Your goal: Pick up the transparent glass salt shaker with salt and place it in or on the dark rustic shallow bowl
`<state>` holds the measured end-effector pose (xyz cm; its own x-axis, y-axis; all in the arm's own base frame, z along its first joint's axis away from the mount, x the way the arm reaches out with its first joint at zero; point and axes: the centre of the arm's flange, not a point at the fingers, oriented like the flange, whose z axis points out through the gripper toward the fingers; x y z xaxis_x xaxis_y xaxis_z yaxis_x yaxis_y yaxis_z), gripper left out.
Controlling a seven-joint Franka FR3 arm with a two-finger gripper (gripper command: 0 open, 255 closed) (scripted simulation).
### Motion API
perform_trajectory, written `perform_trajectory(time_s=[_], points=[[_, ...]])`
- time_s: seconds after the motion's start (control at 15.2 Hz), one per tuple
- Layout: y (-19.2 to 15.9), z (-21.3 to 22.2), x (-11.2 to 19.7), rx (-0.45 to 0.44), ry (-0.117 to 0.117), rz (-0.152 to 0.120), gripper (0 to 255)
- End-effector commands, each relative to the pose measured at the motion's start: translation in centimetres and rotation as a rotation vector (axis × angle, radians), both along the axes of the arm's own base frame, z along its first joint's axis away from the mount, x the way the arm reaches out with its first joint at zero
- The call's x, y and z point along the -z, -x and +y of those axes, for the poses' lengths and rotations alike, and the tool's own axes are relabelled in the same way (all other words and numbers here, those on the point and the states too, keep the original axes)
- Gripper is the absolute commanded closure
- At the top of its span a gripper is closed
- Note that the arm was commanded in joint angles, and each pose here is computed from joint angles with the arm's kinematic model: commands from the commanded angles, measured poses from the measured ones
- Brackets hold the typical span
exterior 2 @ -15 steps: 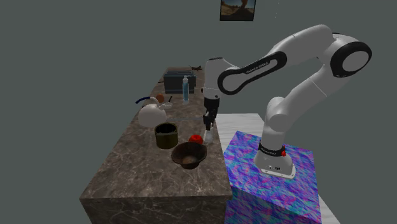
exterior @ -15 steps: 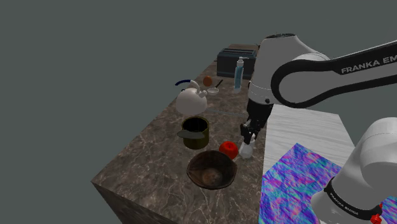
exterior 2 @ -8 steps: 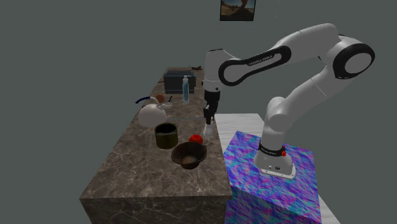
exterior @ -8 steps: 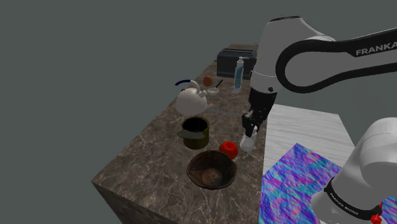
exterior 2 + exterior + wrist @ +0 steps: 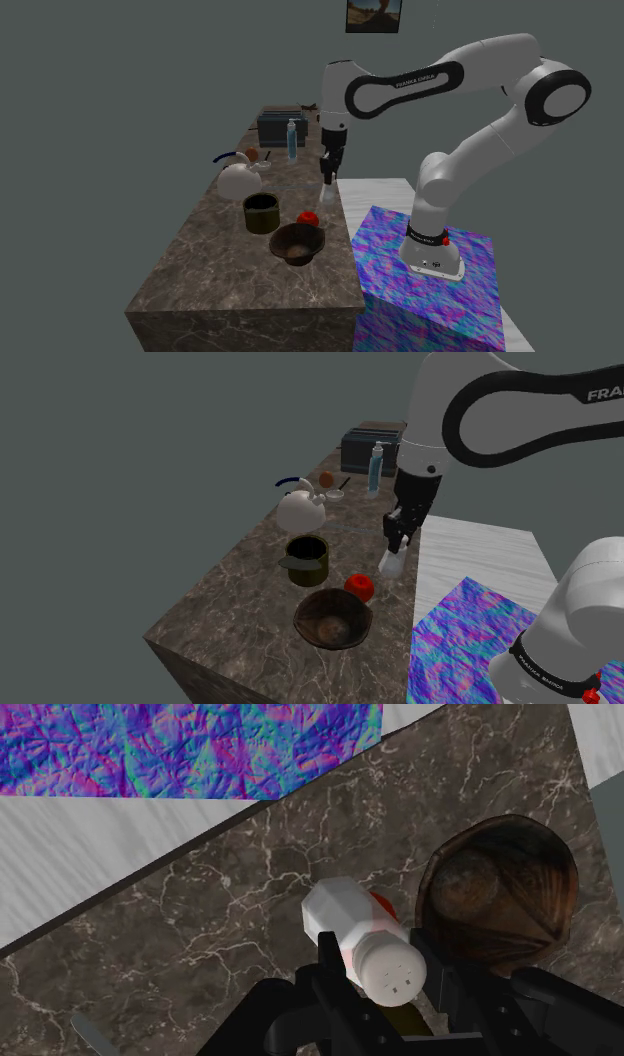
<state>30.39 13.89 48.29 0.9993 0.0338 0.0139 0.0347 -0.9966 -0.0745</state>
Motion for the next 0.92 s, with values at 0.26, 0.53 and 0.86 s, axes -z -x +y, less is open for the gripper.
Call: perform_trajectory(time_s=[0.26, 0.53, 0.86], points=[[0.0, 0.0, -3.3, 0.000, 0.000, 0.000, 255], [0.0, 0.0, -5.2, 0.000, 0.000, 0.000, 255], [-0.3, 6.4, -6.6, 0.000, 0.000, 0.000, 255]])
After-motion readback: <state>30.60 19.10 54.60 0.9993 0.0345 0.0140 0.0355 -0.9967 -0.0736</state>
